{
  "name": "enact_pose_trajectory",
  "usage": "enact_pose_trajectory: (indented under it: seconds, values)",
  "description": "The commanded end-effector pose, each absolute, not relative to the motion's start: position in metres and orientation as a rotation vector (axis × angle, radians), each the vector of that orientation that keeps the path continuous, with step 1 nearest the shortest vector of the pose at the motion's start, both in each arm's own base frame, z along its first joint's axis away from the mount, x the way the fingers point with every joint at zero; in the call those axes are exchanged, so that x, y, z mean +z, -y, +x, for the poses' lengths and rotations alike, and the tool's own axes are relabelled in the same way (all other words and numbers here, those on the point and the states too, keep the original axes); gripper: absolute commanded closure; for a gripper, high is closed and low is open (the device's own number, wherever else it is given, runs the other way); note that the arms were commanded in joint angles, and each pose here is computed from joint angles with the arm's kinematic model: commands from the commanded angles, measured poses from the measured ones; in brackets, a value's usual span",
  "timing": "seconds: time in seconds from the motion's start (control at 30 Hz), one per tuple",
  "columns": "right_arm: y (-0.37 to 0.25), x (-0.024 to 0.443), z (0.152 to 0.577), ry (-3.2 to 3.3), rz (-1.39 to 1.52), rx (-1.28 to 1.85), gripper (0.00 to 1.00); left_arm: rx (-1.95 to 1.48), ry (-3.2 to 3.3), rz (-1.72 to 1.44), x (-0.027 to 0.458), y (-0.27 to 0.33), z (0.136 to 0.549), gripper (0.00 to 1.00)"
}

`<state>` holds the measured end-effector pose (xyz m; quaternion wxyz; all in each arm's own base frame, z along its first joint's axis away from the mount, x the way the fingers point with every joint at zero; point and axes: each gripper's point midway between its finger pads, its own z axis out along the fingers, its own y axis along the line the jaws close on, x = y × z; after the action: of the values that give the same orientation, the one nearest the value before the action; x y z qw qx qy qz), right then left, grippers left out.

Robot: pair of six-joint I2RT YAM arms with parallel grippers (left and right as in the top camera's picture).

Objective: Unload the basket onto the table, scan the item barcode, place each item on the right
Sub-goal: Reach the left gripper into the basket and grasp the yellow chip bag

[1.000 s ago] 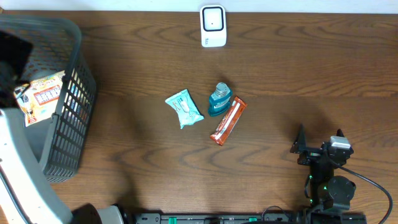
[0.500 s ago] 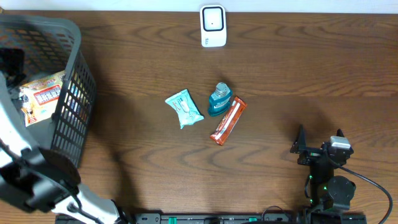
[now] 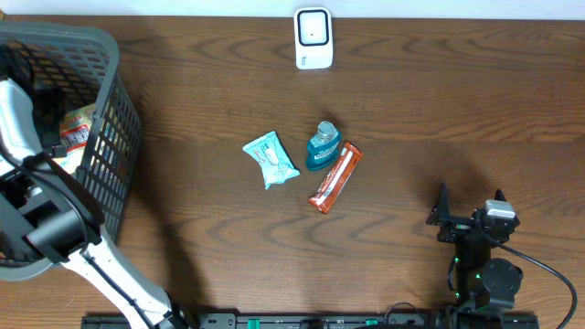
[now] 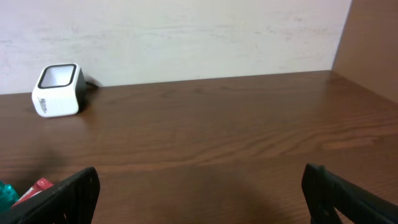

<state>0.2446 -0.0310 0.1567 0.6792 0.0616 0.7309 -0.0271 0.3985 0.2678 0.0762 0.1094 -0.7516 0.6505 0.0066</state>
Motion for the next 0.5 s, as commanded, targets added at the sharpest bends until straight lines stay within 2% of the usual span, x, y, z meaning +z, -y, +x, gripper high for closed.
enact_pose_trajectory:
  seconds: [0.0,0.07,0.1,0.13,0.17,0.33,0.47]
  values:
    - [0.033,0.156,0.244,-1.640,0.145,-0.068,0.01,0.021,-1.964,-2.238,0.052,-0.256,0.404,0.02]
    - [0.033,0.156,0.244,-1.640,0.145,-0.068,0.01,0.038,-2.020,-2.238,0.035,-0.248,0.404,0.04]
    - [0.033,0.156,0.244,-1.640,0.145,-0.068,0.01,0.050,-2.049,-2.246,0.027,-0.244,0.402,0.31]
    - [0.033,0.156,0.244,-1.640,0.145,-0.068,0.01,0.067,-2.078,-2.261,0.020,-0.238,0.399,0.66]
    - [0.033,0.156,0.244,-1.640,0.145,-0.068,0.01,0.081,-2.106,-2.274,0.014,-0.233,0.395,0.92]
    - [0.033,0.156,0.244,-1.640,0.145,-0.068,0.01,0.177,-2.159,-2.289,0.015,-0.225,0.381,0.93]
    - [0.033,0.156,0.244,-1.640,0.145,-0.068,0.01,0.175,-2.102,-2.271,0.054,-0.232,0.374,0.92]
